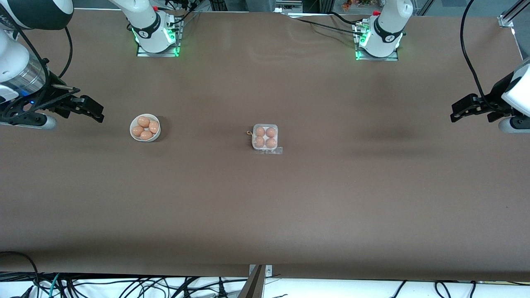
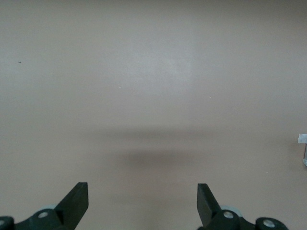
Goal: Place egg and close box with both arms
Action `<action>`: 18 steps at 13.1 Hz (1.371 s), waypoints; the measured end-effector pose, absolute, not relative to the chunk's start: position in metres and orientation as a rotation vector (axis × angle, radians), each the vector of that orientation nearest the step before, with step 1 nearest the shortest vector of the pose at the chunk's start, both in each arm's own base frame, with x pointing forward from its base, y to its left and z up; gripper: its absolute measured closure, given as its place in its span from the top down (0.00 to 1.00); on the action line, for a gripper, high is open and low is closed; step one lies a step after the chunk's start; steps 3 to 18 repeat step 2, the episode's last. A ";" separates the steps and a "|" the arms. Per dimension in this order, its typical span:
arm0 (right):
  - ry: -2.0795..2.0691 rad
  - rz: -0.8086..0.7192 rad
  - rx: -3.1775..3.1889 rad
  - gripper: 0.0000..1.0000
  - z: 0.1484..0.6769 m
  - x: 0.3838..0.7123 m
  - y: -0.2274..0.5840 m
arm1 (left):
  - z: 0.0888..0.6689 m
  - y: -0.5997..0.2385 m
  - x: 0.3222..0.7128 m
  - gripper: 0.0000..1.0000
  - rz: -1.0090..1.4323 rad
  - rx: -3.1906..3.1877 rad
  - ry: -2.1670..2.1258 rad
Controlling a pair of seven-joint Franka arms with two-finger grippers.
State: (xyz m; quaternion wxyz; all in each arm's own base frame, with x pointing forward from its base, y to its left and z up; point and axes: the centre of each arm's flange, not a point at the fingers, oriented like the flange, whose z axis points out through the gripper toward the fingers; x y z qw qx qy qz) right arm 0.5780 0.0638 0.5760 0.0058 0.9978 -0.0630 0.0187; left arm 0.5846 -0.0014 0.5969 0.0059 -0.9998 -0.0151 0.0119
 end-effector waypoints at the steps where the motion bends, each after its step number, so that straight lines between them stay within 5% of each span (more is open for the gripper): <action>1: -0.204 0.059 3.123 1.00 0.576 0.578 0.064 | 0.597 -0.003 0.584 1.00 0.045 -3.129 -0.043; 18: -0.217 0.059 3.122 1.00 0.576 0.578 0.064 | 0.596 -0.005 0.583 1.00 0.061 -3.129 -0.036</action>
